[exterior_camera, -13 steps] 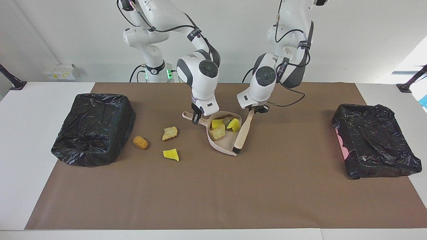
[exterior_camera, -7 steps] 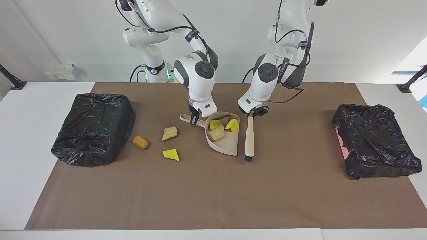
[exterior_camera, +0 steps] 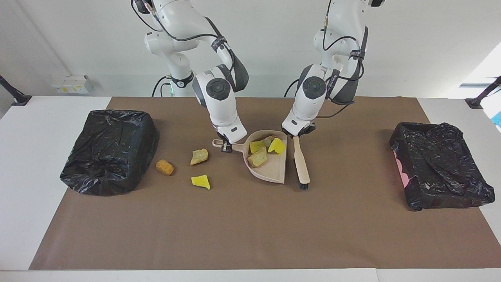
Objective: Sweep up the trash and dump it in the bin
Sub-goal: 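Carry the loaded dustpan with the right gripper toward the nearer trash bag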
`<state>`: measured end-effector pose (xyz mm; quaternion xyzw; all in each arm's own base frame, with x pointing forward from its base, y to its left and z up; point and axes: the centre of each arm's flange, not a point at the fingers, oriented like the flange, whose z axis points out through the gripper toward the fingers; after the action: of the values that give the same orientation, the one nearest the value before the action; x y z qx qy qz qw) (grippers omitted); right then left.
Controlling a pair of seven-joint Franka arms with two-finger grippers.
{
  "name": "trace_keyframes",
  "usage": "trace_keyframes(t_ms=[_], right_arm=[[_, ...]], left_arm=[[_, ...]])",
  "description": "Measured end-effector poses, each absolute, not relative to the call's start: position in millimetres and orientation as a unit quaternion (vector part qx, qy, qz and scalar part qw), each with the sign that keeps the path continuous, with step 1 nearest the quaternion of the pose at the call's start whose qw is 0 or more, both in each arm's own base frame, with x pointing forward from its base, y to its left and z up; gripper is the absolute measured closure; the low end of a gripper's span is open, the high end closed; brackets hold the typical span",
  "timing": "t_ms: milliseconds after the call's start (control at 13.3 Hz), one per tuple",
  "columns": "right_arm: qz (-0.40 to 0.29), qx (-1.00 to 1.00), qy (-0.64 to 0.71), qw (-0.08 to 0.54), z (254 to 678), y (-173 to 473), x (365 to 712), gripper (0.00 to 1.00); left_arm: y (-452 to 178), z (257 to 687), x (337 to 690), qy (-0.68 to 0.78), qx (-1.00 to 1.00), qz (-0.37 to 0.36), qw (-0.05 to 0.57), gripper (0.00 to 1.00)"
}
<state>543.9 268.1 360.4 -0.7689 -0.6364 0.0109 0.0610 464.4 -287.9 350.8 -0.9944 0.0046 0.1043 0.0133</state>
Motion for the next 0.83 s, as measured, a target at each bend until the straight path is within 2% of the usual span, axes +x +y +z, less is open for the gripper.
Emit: trace_keyframes(t_ms=[602, 827], right_arm=[[-0.043, -0.746, -0.655, 0.111, 395, 184, 592, 0.68], [-0.028, -0.75, -0.648, 0.132, 417, 128, 604, 0.68]], left_arm=[[-282, 345, 454, -0.006, -0.993, 0.112, 0.021, 0.74], [-290, 341, 433, -0.016, -0.993, 0.117, 0.033, 0.74]])
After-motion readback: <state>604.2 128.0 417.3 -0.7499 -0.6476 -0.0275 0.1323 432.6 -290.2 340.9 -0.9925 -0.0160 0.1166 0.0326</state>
